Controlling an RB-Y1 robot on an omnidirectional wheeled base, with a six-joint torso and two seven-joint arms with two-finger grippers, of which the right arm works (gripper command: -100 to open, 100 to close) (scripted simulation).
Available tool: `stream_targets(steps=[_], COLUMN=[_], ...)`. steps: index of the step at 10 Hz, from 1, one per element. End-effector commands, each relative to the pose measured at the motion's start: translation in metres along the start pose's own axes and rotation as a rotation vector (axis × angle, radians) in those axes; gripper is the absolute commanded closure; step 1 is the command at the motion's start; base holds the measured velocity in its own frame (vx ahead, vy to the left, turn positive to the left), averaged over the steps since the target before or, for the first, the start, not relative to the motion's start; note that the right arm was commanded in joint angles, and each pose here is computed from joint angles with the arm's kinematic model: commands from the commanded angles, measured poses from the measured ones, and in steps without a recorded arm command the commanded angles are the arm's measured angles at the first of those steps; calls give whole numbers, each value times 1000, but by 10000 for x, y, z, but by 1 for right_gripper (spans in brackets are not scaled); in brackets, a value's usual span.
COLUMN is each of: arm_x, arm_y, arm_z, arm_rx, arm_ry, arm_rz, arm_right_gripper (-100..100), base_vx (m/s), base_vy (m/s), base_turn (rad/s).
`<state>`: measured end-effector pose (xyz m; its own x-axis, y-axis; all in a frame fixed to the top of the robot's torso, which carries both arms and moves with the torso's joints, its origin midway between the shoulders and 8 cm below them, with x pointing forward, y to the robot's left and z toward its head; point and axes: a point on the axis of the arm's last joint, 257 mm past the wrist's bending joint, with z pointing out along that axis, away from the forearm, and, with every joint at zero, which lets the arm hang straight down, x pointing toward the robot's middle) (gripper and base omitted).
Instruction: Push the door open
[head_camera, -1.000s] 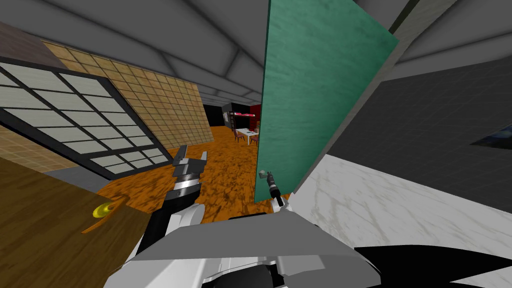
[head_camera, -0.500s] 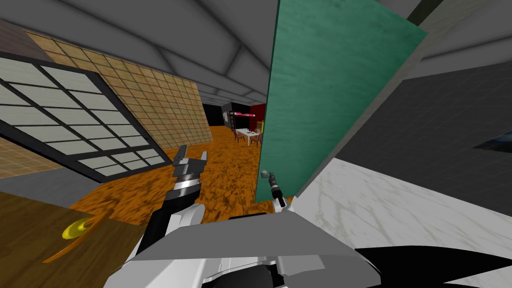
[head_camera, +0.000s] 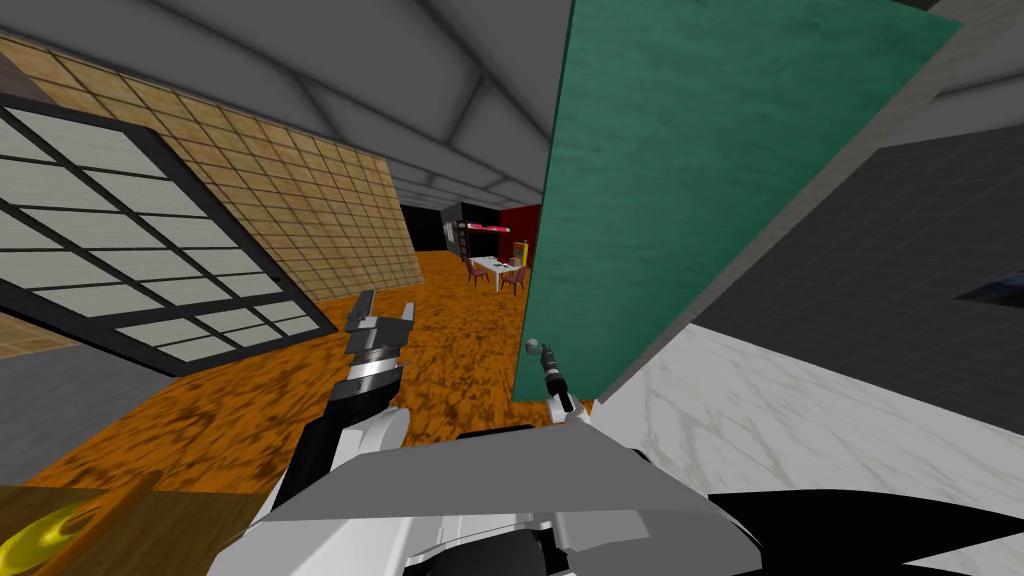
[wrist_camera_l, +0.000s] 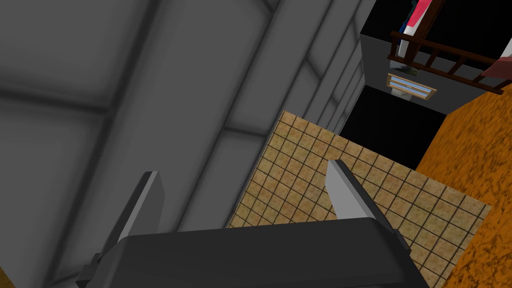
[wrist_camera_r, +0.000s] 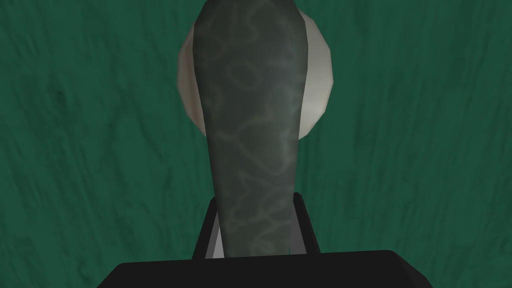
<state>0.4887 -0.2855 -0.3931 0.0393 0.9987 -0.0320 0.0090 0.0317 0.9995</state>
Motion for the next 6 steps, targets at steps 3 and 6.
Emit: stream_targets(steps=[3, 6], arm_x=[-206, -373], arm_y=[49, 51], arm_z=[-4, -20], arm_rx=[-12, -12], arm_ry=[-36, -75], arm_rz=[-11, -11], arm_right_gripper=[100, 100], base_vx=[123, 149], base_vy=[54, 72], base_turn=[-31, -57])
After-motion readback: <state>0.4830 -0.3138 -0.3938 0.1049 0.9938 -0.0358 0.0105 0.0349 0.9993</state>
